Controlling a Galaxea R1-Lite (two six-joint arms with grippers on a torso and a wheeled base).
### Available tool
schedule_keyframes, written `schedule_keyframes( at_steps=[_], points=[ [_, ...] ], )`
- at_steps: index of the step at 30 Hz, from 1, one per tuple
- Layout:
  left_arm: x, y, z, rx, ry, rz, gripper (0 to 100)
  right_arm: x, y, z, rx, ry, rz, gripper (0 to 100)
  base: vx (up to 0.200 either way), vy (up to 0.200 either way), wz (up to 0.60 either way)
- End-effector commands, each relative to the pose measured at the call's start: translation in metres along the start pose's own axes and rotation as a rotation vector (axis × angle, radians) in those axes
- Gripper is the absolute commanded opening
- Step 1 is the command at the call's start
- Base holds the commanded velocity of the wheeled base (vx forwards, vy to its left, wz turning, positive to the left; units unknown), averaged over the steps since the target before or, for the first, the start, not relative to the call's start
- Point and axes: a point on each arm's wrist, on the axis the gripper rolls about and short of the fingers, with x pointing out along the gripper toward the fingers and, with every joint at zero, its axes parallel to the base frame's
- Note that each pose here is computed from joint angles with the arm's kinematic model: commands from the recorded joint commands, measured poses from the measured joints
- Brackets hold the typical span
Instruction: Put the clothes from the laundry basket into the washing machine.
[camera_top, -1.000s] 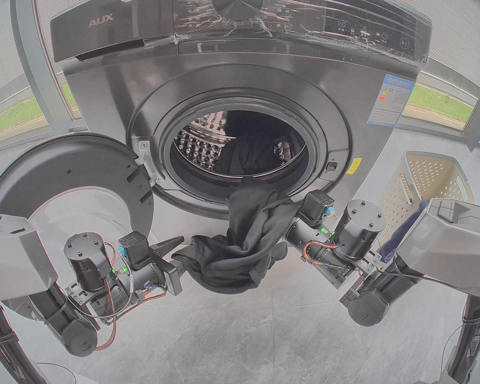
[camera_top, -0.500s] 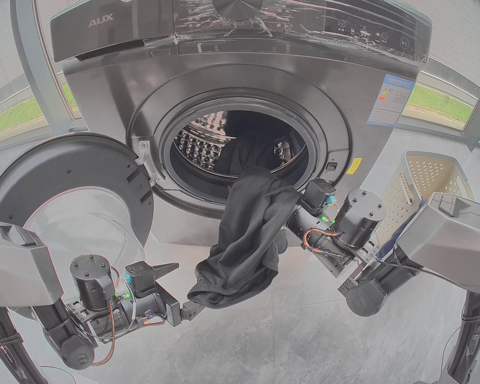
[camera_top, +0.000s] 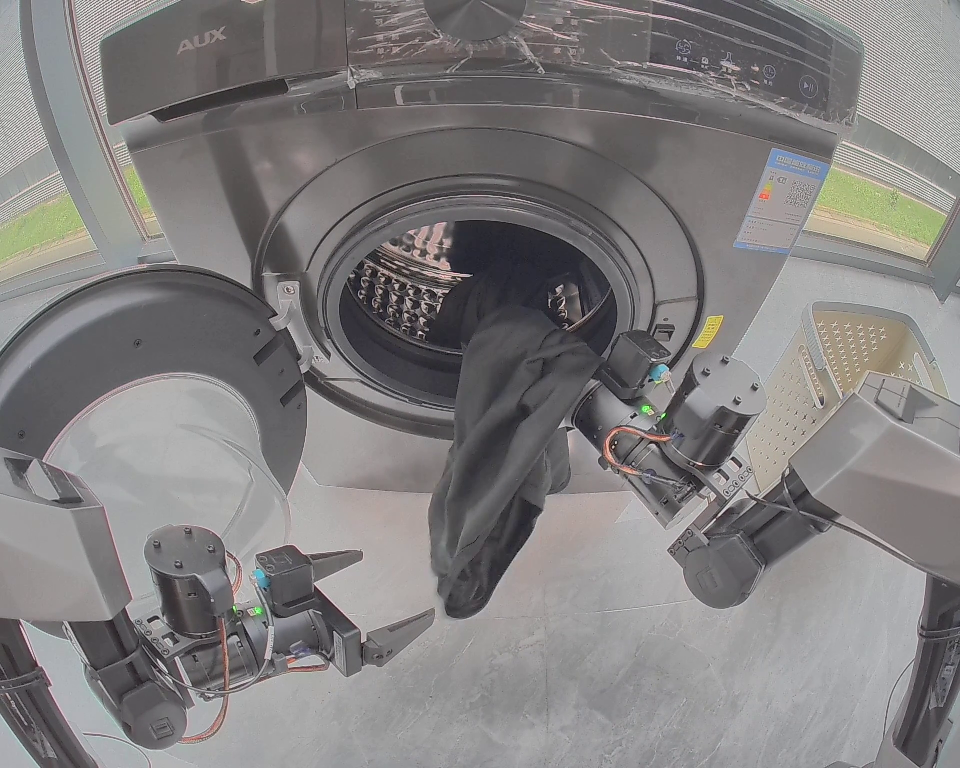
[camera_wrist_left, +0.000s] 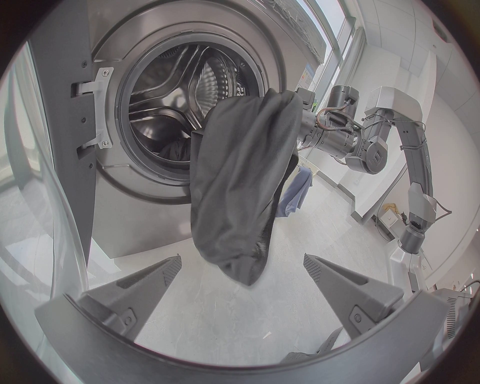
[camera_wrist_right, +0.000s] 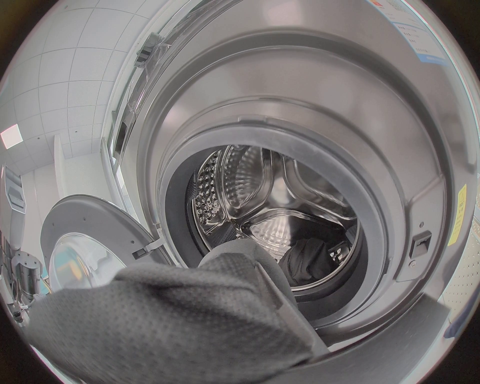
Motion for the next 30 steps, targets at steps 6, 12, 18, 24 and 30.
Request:
schedule_keyframes(
  at_steps=[6, 12, 18, 24, 30],
  points=[
    [0.004, -0.004, 0.008, 0.014, -0.038, -0.027, 100, -0.005, 0.008, -0.009, 0.006, 0.028, 0.018, 0, 0.0, 0.0, 0.0],
    [0.024, -0.009, 0.026, 0.038, -0.13, -0.057, 100, -0.009, 0.024, -0.014, 0.016, 0.053, 0.055, 0, 0.0, 0.0, 0.0],
    [0.053, -0.01, 0.041, 0.054, -0.211, -0.076, 100, -0.009, 0.032, -0.025, 0.018, 0.073, 0.051, 0, 0.0, 0.0, 0.0],
    [0.068, -0.01, 0.046, 0.058, -0.244, -0.085, 100, -0.009, 0.035, -0.027, 0.02, 0.078, 0.059, 0, 0.0, 0.0, 0.0],
    [0.088, -0.007, 0.041, 0.051, -0.246, -0.084, 100, -0.011, 0.04, -0.026, 0.025, 0.081, 0.069, 0, 0.0, 0.0, 0.0]
  ],
)
